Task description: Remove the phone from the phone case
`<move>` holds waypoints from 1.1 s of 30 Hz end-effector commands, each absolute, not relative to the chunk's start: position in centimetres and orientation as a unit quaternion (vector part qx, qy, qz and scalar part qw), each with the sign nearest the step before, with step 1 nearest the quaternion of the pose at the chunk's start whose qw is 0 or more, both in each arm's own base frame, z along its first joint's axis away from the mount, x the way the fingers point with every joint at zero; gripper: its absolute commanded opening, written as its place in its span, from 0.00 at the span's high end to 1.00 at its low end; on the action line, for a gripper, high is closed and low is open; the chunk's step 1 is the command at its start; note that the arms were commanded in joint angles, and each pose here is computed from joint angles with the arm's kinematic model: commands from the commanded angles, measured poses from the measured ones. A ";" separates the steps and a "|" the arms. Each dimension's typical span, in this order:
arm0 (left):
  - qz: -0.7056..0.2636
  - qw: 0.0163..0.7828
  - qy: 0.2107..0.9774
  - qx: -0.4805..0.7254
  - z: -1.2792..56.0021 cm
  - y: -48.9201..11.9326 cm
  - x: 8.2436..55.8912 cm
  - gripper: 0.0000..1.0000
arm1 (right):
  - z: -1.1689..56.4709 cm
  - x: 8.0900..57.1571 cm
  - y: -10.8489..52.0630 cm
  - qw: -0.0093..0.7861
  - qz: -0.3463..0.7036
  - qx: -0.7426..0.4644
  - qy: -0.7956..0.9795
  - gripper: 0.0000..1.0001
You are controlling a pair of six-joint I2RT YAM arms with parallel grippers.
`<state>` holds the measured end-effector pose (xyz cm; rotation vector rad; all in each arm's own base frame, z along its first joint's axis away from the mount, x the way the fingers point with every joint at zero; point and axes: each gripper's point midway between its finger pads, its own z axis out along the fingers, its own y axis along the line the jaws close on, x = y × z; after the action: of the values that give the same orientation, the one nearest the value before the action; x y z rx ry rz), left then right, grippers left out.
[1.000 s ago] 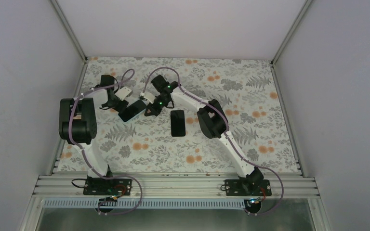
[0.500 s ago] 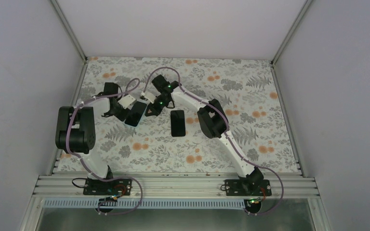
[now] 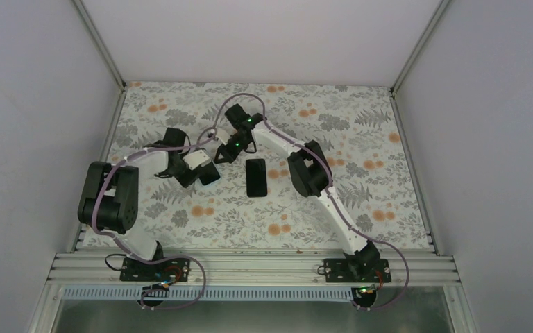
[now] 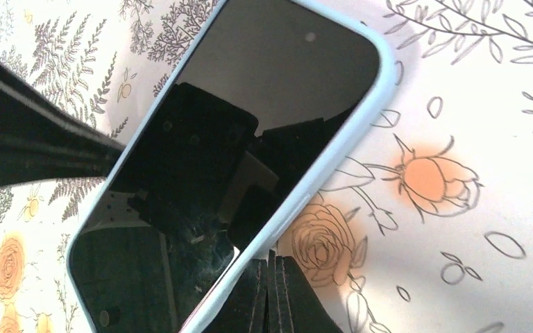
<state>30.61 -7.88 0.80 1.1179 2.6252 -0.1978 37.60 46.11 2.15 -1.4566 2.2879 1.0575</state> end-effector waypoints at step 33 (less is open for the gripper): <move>-0.081 0.209 0.895 0.384 16.1 -5.9 30.9 0.00 | 11.1 37.9 38.8 0.199 0.269 -0.579 0.743 0.00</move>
<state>29.04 -9.36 14.64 1.1697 2.4641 -0.2741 40.38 38.55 10.71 -1.4721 2.1533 0.8673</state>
